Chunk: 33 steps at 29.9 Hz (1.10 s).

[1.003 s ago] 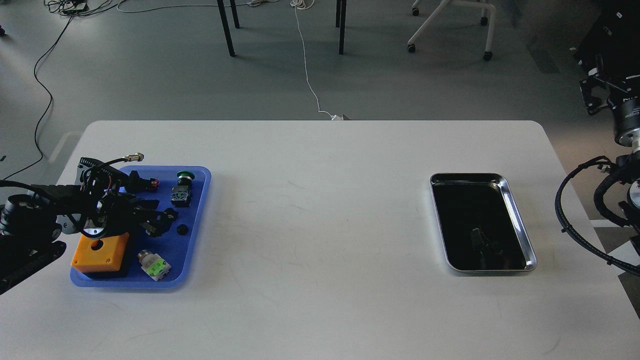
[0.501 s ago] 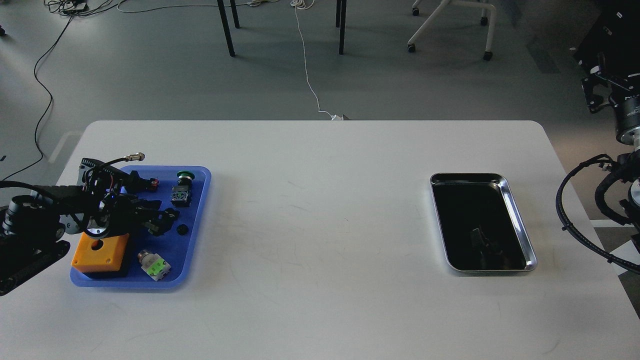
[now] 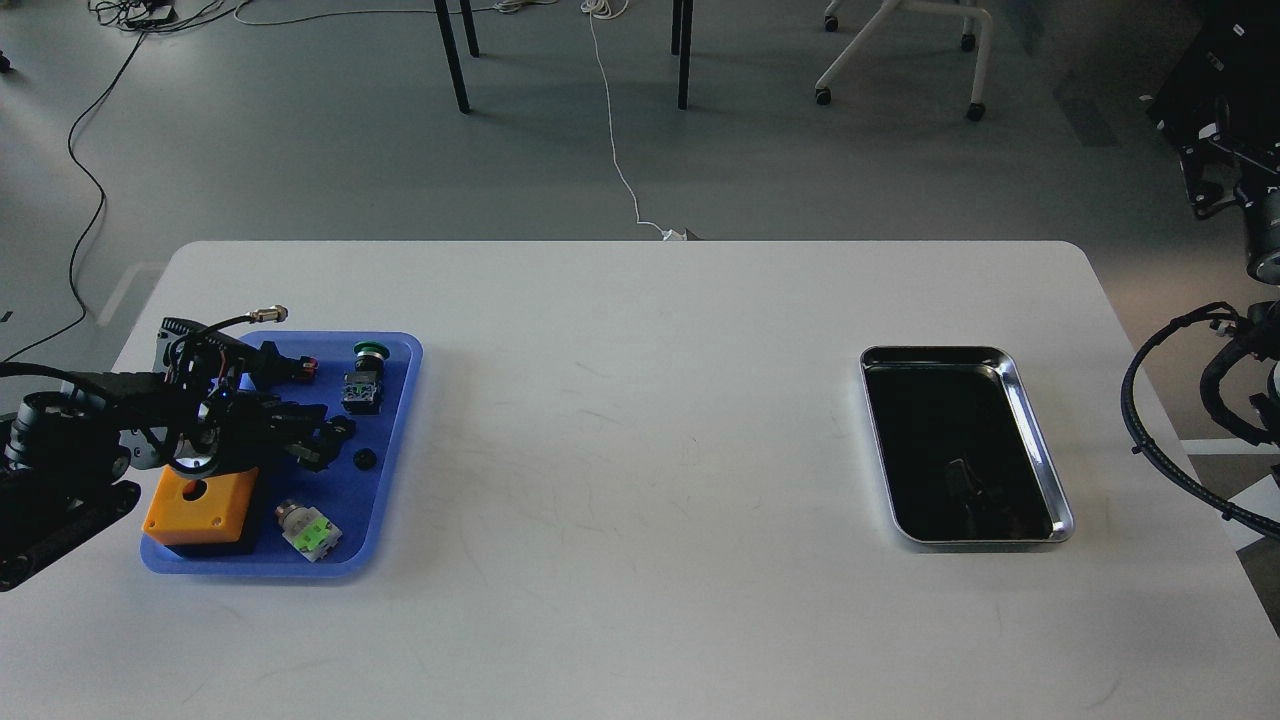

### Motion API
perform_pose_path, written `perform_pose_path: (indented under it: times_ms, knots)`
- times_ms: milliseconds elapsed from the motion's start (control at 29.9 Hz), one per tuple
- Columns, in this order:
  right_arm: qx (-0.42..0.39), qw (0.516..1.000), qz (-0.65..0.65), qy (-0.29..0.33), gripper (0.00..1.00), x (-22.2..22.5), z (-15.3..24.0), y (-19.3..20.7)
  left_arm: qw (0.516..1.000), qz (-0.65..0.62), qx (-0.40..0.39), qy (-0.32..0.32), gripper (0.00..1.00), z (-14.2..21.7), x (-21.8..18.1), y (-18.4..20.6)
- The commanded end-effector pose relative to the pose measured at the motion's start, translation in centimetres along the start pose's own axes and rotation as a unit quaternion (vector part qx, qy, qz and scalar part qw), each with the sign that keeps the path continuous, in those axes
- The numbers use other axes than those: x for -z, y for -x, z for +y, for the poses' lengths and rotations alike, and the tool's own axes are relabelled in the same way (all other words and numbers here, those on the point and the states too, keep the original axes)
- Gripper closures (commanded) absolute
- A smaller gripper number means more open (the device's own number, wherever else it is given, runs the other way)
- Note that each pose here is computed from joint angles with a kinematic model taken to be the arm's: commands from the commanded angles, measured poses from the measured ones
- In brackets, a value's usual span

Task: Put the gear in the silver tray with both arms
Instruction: 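Grasp a small black gear in the blue tray with the left gripper, then lift the black gear up out of the blue tray with the left gripper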

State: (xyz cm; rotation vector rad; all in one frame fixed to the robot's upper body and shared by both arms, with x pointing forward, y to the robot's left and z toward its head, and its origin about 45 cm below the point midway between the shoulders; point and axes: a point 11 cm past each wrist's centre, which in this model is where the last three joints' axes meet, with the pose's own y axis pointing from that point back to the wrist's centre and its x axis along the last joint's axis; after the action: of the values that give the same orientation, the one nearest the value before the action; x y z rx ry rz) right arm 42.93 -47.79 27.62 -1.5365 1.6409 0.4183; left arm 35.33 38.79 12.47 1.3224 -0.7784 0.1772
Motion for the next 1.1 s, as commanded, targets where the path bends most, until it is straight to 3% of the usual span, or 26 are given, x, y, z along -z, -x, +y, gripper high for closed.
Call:
perform_pose_path:
  times_ms: [0,401,1070]
  knots:
    - [0.000,1.000,0.000,-0.001,0.01,0.0,0.0,0.0,1.000,-0.001,0.001,0.002,0.70,0.0,-0.1,0.1]
    - [0.001,1.000,0.000,-0.002,0.01,0.1,-0.1,0.1,1.000,-0.007,-0.004,0.003,0.78,0.7,0.1,-0.5]
    - [0.006,1.000,0.002,-0.009,0.01,0.6,-1.0,0.7,0.999,-0.002,-0.047,-0.003,0.78,8.1,2.6,-4.5]
